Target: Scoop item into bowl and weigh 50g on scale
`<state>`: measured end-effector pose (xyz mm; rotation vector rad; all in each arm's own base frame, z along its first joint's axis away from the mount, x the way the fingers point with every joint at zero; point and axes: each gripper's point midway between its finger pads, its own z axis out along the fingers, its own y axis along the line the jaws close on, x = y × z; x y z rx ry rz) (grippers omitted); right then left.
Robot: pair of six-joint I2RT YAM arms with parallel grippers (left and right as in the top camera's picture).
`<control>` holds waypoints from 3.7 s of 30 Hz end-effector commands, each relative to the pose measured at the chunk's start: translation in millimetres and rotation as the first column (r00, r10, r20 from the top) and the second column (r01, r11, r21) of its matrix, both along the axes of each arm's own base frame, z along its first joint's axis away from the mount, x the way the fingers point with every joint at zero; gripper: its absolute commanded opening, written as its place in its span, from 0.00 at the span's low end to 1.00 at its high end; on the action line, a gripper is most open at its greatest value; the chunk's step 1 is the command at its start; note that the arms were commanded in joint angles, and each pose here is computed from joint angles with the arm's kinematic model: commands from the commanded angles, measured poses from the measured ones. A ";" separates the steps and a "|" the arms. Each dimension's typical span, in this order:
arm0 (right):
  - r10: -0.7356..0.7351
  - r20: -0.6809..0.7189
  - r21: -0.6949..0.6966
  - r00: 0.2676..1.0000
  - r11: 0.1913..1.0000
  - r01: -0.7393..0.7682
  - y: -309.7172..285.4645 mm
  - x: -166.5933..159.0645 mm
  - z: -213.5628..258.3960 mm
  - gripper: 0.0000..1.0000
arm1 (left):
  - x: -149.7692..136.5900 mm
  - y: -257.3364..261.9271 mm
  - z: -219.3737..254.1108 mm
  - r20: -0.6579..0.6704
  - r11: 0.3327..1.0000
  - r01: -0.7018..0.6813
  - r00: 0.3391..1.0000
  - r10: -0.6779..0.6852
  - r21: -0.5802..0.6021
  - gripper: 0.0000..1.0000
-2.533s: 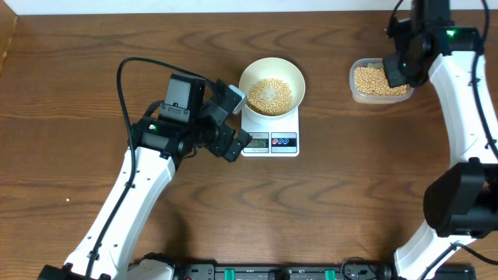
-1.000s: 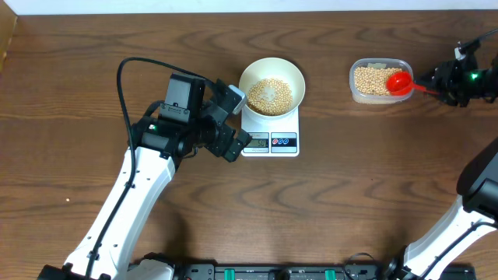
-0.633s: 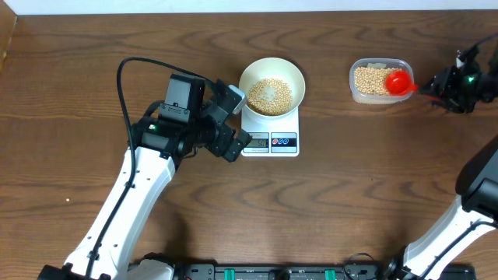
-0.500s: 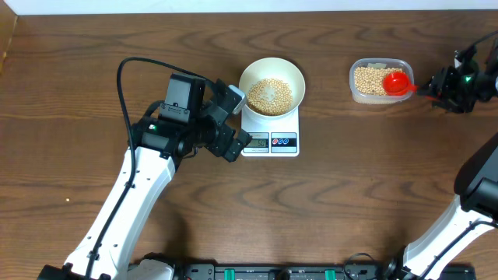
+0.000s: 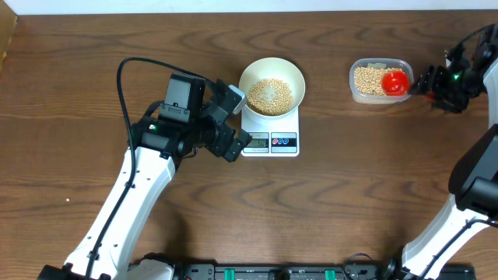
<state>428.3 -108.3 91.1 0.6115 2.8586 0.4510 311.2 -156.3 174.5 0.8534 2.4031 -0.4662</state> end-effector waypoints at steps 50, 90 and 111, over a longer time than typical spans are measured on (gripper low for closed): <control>0.116 0.427 -0.232 0.897 0.973 -0.016 62.2 -158.4 273.6 0.99 | -0.2 0.0 0.5 -0.004 1.000 -0.004 1.000 0.004 -0.003 0.99; 0.513 0.808 -0.577 0.290 0.789 0.209 100.1 -169.6 197.7 0.99 | -0.1 0.1 0.5 -0.004 1.000 -0.004 1.000 0.004 -0.003 0.99; 0.463 0.875 -0.484 0.141 0.837 0.253 118.8 -186.6 118.9 0.99 | -0.1 0.1 0.5 -0.004 1.000 -0.004 1.000 0.004 -0.003 0.99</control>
